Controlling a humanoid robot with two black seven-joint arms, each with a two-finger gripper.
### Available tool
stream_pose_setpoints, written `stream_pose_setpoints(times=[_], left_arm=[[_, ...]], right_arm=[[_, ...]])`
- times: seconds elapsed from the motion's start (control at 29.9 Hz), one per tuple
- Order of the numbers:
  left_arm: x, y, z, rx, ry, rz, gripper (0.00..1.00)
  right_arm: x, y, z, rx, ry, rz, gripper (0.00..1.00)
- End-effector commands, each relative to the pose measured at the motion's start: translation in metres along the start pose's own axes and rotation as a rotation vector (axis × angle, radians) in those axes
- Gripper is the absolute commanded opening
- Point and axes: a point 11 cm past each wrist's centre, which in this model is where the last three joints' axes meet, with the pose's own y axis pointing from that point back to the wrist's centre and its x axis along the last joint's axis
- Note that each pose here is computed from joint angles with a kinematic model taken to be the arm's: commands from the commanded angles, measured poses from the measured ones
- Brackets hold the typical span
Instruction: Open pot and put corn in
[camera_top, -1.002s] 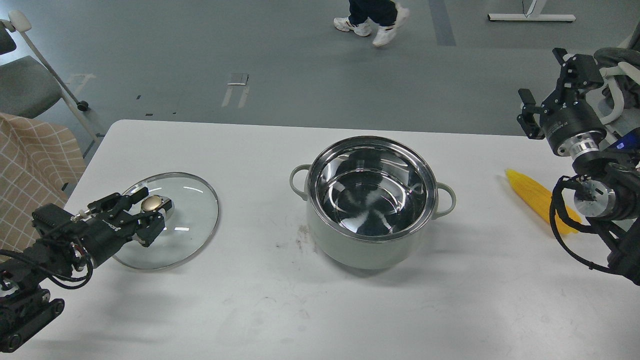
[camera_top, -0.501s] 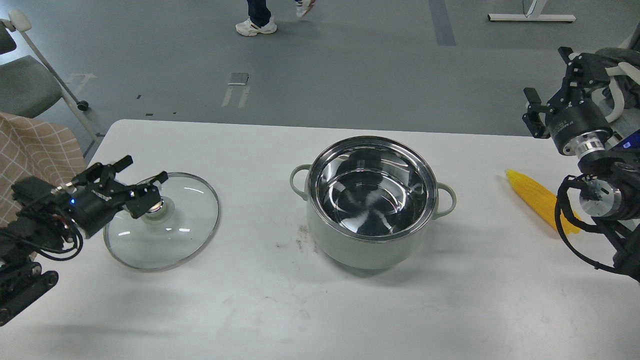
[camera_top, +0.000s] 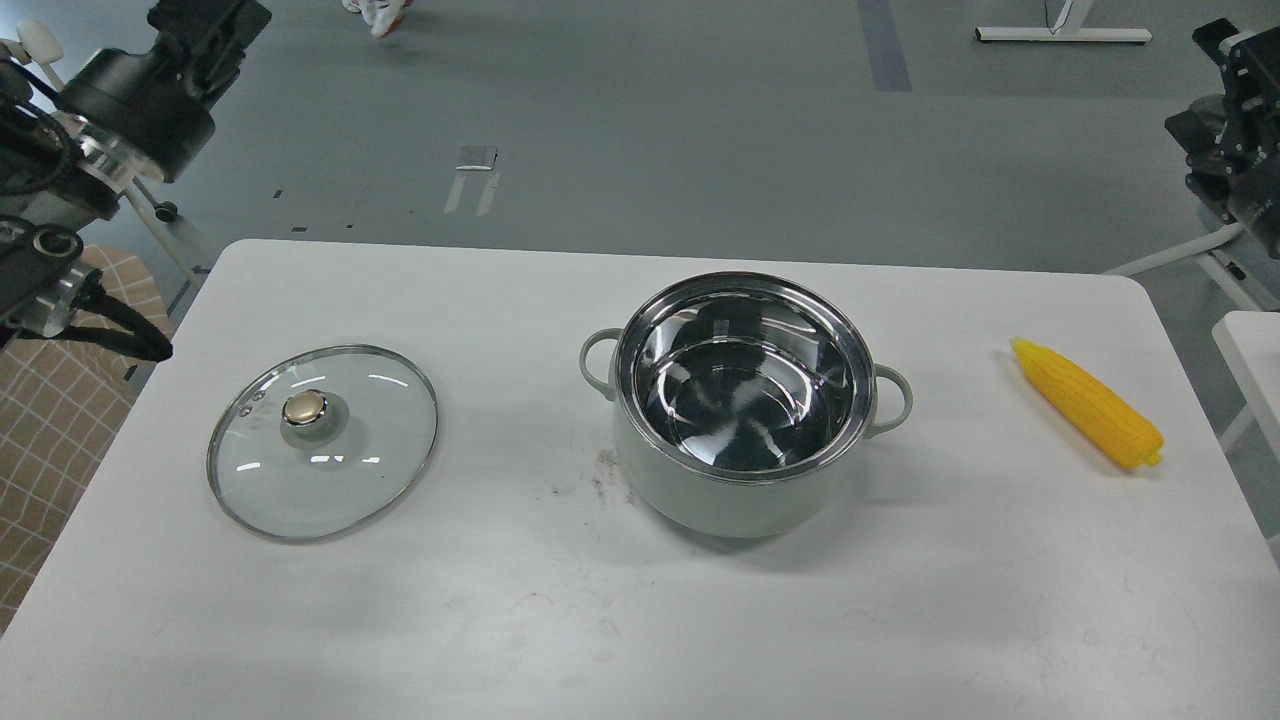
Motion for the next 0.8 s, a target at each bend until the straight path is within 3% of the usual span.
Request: stream_pose_setpoints(times=[0.0, 0.2, 0.4, 0.77], left_arm=[[-0.024, -0.017, 0.006, -0.03, 0.202, -0.019, 0.96], [-0.043, -0.028, 0.017, -0.098, 0.375, -0.07, 0.96], [-0.052, -0.031, 0.018, -0.105, 0.397, -0.08, 0.96], [-0.061, -0.031, 0.018, -0.109, 0.41, -0.094, 0.96]], right_arm=[[0.007, 0.02, 0.019, -0.117, 0.323, -0.138, 1.0], [0.014, 0.056, 0.048, -0.251, 0.735, -0.328, 1.0], [-0.009, 0.078, 0.084, -0.309, 0.982, -0.522, 1.0], [-0.058, 0.081, 0.131, -0.35, 1.001, -0.632, 1.0]])
